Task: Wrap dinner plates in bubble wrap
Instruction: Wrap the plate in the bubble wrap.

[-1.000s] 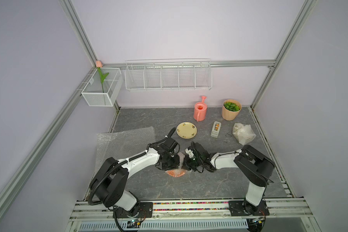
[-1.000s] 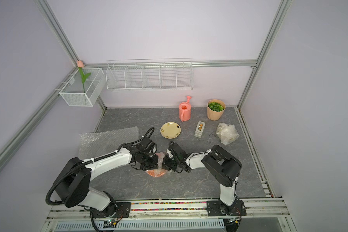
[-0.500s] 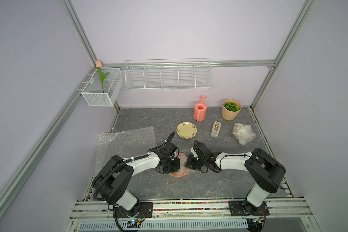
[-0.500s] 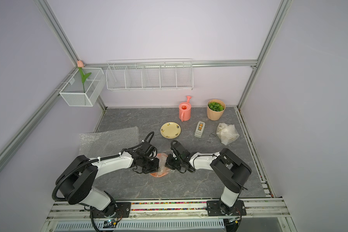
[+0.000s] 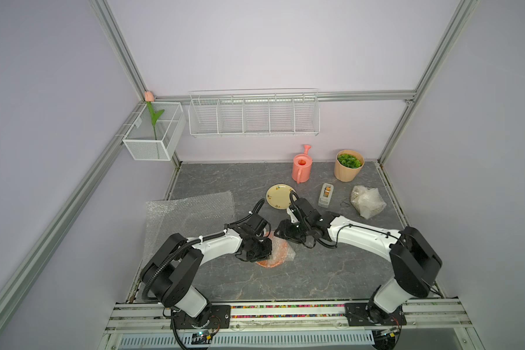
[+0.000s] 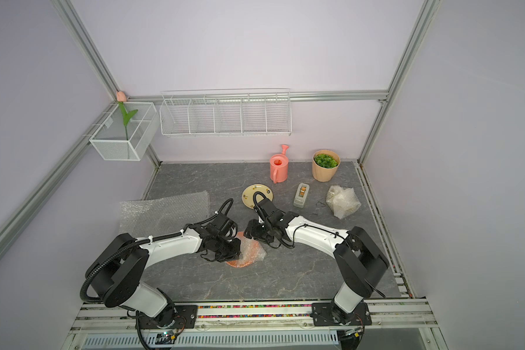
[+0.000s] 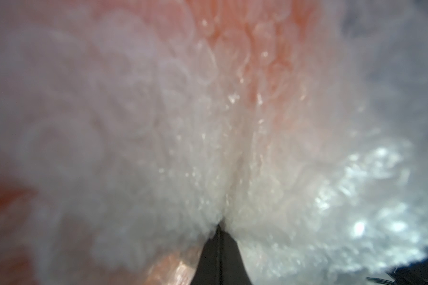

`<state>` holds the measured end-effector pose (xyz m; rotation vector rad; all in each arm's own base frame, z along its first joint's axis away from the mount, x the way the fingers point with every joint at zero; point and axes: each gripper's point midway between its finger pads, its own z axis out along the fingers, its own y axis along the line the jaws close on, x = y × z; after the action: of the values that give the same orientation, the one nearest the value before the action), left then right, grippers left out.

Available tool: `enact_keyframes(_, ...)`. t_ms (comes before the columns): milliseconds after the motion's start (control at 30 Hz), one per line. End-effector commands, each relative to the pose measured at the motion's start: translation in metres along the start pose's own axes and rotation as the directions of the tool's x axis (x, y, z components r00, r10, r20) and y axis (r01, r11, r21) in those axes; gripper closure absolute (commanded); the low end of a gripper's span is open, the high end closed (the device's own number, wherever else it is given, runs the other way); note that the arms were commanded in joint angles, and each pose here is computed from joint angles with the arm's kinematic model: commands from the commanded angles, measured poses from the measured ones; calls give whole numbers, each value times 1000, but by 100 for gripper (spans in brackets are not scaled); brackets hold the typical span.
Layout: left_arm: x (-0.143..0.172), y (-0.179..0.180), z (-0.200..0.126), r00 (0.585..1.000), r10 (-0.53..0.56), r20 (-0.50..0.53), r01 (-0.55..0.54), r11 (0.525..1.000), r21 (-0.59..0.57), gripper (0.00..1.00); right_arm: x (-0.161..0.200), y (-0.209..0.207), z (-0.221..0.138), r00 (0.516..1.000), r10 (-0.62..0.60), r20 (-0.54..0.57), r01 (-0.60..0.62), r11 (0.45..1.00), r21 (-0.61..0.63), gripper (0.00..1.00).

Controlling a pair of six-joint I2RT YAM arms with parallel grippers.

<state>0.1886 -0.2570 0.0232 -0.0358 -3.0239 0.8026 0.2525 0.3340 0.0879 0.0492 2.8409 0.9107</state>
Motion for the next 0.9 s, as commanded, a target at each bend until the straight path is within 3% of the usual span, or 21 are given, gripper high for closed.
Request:
enact_keyframes(0,39,59,19,990,-84,-117,58,975,-212,100,0,-11,11,999,-27,-36,29,997,69,46)
enact_keyframes(67,39,60,19,989,-86,-117,59,975,-215,100,1,-10,14,999,-28,-47,31,998,62,54)
enact_keyframes(233,38,62,19,989,-96,-109,69,972,-224,100,7,-12,1,999,-31,-31,33,998,58,92)
enact_keyframes(400,39,67,20,988,-119,-100,91,965,-245,100,33,-19,-16,998,-40,-57,44,996,71,93)
enact_keyframes(700,43,77,26,982,-168,-90,138,952,-272,100,90,-73,18,975,20,-222,13,989,146,93)
enact_keyframes(867,45,83,25,981,-179,-81,149,946,-287,100,98,-90,15,969,26,-247,27,978,209,93)
